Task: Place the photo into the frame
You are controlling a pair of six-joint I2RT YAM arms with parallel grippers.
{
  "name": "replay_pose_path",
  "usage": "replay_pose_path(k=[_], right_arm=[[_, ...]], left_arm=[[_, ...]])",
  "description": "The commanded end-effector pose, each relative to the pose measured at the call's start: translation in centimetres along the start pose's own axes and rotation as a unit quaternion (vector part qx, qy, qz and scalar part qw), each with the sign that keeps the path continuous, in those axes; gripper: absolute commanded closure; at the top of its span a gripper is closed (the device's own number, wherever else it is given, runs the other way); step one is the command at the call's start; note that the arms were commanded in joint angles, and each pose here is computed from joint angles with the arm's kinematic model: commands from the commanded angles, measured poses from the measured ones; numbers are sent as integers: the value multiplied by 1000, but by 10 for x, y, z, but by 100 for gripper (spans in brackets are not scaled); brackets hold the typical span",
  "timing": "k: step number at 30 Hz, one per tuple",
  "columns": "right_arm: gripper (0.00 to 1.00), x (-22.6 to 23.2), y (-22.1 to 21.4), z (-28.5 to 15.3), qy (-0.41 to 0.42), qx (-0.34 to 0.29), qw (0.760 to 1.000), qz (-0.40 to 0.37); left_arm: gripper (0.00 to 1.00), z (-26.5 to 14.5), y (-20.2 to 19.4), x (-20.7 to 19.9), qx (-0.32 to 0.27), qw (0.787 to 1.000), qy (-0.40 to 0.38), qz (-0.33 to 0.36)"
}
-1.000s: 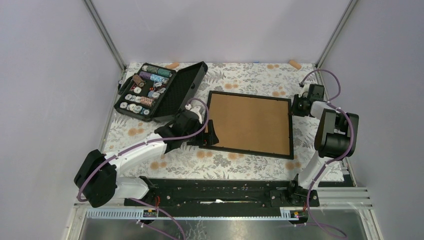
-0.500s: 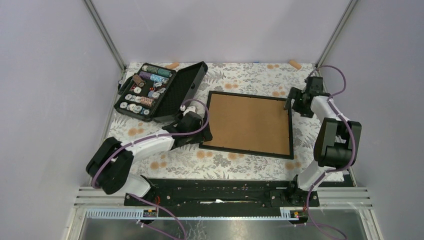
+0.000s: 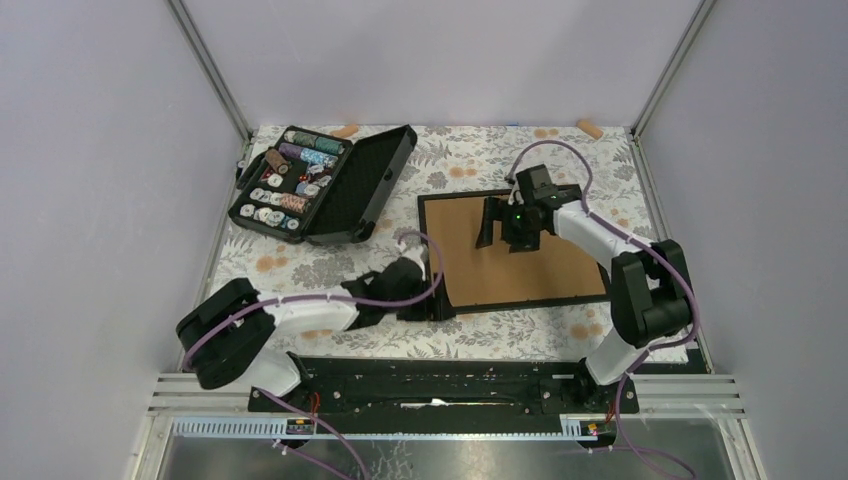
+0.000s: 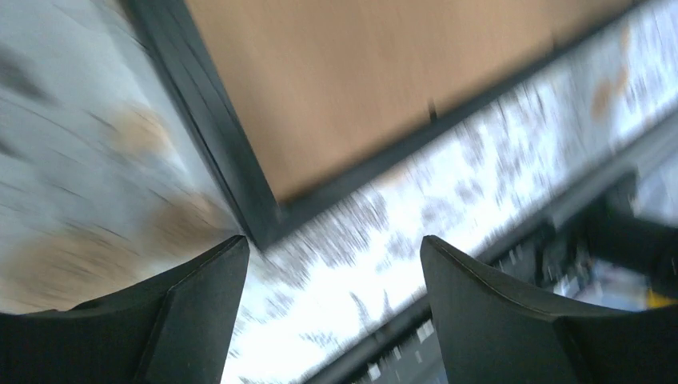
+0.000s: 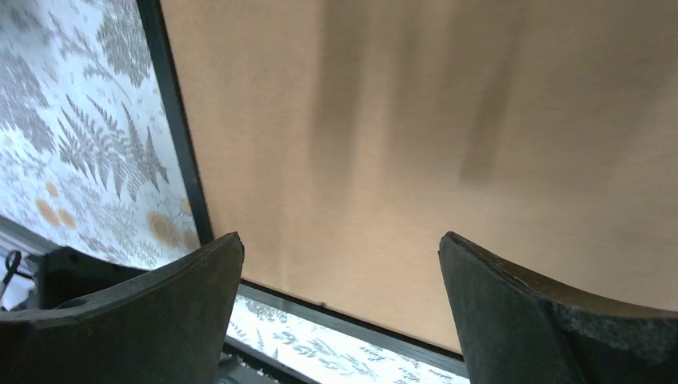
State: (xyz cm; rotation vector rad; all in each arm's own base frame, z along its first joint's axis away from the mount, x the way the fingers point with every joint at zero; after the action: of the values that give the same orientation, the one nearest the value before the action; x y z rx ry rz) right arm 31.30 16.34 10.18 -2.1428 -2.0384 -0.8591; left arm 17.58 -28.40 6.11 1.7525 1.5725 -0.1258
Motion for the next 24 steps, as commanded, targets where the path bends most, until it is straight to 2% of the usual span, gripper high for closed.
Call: replay_pose_path(k=[1, 4, 7, 9, 10, 12, 13, 17, 24], right_arm=[[0, 33, -27, 12, 21, 54, 998, -16], [2, 42, -46, 15, -16, 73, 996, -47], [12, 47, -57, 18, -40, 80, 994, -57], [27, 58, -59, 22, -40, 81, 994, -64], [31, 64, -59, 24, -41, 81, 993, -70], [42, 73, -56, 29, -49, 73, 994, -69], [46, 78, -54, 32, -50, 72, 994, -64], [54, 96, -55, 52, -51, 85, 994, -49], [67, 109, -58, 80, -82, 120, 988, -60]], left_arm=[[17, -25, -19, -35, 20, 996, -84, -1], [15, -37, 4, -8, -28, 1000, -14, -3], [16, -47, 25, 20, -66, 996, 33, -49], [19, -47, 36, 28, -76, 994, 33, -68], [25, -44, 39, 31, -77, 994, 35, -74], [45, -37, 40, 27, -66, 994, 22, -83], [50, -33, 39, 24, -62, 994, 14, -88], [55, -19, 31, 21, -61, 994, 21, -89], [64, 0, 14, 40, -61, 989, 84, -101]])
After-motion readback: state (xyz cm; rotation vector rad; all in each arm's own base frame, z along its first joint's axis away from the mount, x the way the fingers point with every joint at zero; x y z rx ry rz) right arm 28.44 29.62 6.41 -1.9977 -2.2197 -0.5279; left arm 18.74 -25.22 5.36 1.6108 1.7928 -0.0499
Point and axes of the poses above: each gripper's point midway between its finger pads, its own z axis out along the fingers, its own x axis along the line the jaws close on, y = z × x, the point moved 3 cm from there along -z, back along the fingers, and after that the axes turned 3 degrees about z, right-handed, at the moved point
